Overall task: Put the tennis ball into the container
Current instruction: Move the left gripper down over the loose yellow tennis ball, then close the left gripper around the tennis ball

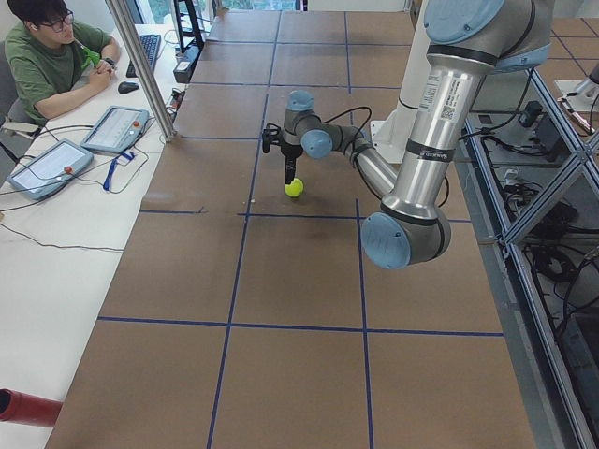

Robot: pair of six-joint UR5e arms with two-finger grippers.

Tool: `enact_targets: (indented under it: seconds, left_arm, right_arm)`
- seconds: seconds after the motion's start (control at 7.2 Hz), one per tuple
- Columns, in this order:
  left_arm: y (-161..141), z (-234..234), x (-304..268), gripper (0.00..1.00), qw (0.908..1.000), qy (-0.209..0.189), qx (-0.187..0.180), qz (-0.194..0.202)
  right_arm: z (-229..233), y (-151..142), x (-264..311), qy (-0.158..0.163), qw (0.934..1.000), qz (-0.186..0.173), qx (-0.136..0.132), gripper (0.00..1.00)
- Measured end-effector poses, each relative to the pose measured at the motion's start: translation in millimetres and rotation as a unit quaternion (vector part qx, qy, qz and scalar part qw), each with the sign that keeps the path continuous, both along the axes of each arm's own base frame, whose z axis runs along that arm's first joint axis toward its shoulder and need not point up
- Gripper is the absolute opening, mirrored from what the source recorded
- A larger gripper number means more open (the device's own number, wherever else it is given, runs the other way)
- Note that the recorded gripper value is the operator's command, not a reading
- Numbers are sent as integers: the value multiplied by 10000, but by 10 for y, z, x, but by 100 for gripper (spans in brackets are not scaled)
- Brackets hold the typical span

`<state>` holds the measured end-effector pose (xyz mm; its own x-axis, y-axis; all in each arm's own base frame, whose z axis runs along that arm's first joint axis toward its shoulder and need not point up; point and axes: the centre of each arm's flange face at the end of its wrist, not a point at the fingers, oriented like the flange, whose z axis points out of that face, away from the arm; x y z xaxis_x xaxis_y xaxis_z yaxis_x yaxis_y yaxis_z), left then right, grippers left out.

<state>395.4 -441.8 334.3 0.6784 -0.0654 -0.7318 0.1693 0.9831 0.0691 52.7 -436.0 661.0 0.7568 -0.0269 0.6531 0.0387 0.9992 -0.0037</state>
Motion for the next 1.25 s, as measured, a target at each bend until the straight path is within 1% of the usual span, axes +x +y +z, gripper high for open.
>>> enact_targets:
  seconds: [0.28, 0.69, 1.25]
  left_arm:
    - [32, 101, 126, 100, 9999, -70, -61, 57]
    - [109, 226, 347, 100, 9999, -63, -103, 44]
    - [82, 436, 503, 100, 9999, -63, -72, 57]
  right_arm:
    - [0, 0, 0, 0, 10000, 0, 0, 100]
    - [1, -1, 0, 0, 10000, 0, -5, 100]
    - [1, -1, 0, 0, 10000, 0, -1, 100]
